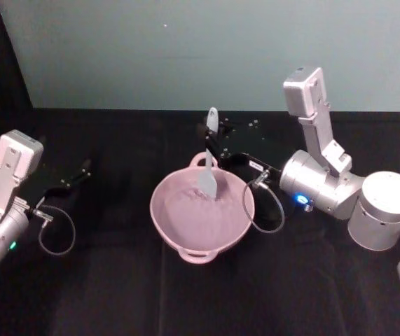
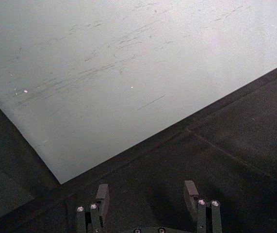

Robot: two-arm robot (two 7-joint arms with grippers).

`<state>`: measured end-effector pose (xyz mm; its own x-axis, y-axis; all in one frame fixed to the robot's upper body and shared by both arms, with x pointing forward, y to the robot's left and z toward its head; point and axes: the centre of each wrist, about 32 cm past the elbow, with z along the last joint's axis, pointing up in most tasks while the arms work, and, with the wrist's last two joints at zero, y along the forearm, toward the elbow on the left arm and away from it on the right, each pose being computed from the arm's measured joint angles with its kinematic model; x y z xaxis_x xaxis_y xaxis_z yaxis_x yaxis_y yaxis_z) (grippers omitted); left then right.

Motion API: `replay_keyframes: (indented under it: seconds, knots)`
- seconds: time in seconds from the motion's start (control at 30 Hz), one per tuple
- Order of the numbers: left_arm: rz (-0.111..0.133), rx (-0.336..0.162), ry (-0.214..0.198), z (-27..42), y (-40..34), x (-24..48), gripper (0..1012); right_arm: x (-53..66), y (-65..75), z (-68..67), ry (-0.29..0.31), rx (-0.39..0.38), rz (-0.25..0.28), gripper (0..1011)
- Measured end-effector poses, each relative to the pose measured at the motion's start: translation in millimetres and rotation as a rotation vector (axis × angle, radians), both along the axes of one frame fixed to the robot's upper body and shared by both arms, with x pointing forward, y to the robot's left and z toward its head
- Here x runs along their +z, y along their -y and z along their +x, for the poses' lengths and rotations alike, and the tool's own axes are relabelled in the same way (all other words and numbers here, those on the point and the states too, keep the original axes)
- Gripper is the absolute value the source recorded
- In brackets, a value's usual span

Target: Use the one hand to pick up the spoon and stir the clear water in the bowl.

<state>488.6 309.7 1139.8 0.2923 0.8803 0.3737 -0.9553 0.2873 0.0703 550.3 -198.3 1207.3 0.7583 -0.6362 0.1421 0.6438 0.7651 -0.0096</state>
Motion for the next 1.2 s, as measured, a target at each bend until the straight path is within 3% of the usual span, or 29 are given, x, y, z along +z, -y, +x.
replay_keyframes:
  seconds: [0.37,0.63,0.97,1.2]
  knots:
    - [0.000,0.000,0.000,0.0,0.0,0.0,1011,11.9,15.6,-23.8,-0.055,0.054,-0.046,127]
    - [0.000,0.000,0.000,0.0,0.0,0.0,1011,13.1,9.7,-41.0,-0.109,0.131,0.000,127]
    - [0.000,0.000,0.000,0.0,0.0,0.0,1011,2.4,-11.3,-35.7,-0.116,0.160,0.054,127]
    - [0.000,0.000,0.000,0.0,0.0,0.0,1011,-7.4,-23.3,-20.6,-0.059,0.084,0.067,127]
